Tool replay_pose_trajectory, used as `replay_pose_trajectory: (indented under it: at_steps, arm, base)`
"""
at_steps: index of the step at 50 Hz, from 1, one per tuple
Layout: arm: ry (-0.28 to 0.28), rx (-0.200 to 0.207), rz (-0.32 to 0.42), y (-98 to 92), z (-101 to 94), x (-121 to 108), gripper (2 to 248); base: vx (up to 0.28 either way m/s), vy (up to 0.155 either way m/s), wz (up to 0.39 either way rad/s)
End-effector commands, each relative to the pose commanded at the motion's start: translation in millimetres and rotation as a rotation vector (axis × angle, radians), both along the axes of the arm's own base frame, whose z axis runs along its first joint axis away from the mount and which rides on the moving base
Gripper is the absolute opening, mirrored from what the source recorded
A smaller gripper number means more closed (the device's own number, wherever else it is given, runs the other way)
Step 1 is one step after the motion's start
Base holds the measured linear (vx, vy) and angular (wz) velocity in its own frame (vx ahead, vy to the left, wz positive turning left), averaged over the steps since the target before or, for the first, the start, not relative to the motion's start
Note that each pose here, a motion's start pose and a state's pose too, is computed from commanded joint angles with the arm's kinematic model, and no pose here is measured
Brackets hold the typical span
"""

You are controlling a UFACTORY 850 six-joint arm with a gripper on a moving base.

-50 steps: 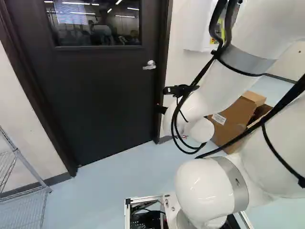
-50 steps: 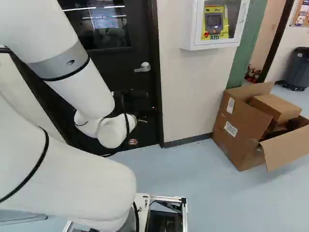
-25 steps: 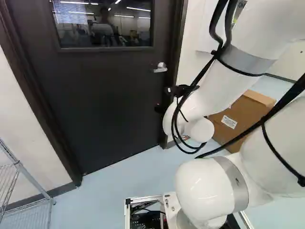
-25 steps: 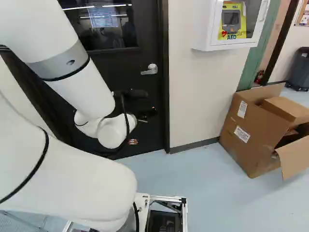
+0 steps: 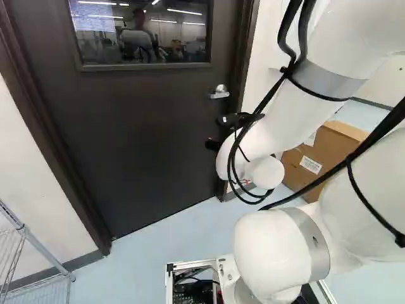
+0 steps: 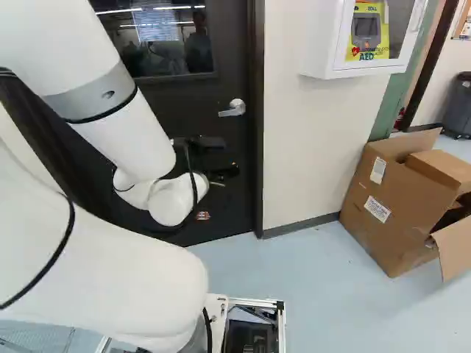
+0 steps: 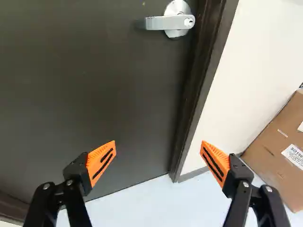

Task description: Open the door and move inside

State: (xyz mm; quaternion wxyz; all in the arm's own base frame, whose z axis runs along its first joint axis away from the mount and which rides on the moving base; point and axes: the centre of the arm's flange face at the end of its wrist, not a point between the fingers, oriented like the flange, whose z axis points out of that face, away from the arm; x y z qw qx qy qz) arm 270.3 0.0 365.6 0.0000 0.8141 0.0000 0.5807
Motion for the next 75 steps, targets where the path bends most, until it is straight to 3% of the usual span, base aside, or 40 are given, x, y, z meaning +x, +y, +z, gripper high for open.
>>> replay_pose_trajectory:
  at_steps: [35,75]
  arm:
    - [0.006,0.000,-0.015,-4.3,2.9,18,247]
    - [-0.096,-0.001,-0.024,-7.4,39.0,38,247]
  base:
    - [0.000,0.000,0.000]
    - [0.000,0.000,0.000]
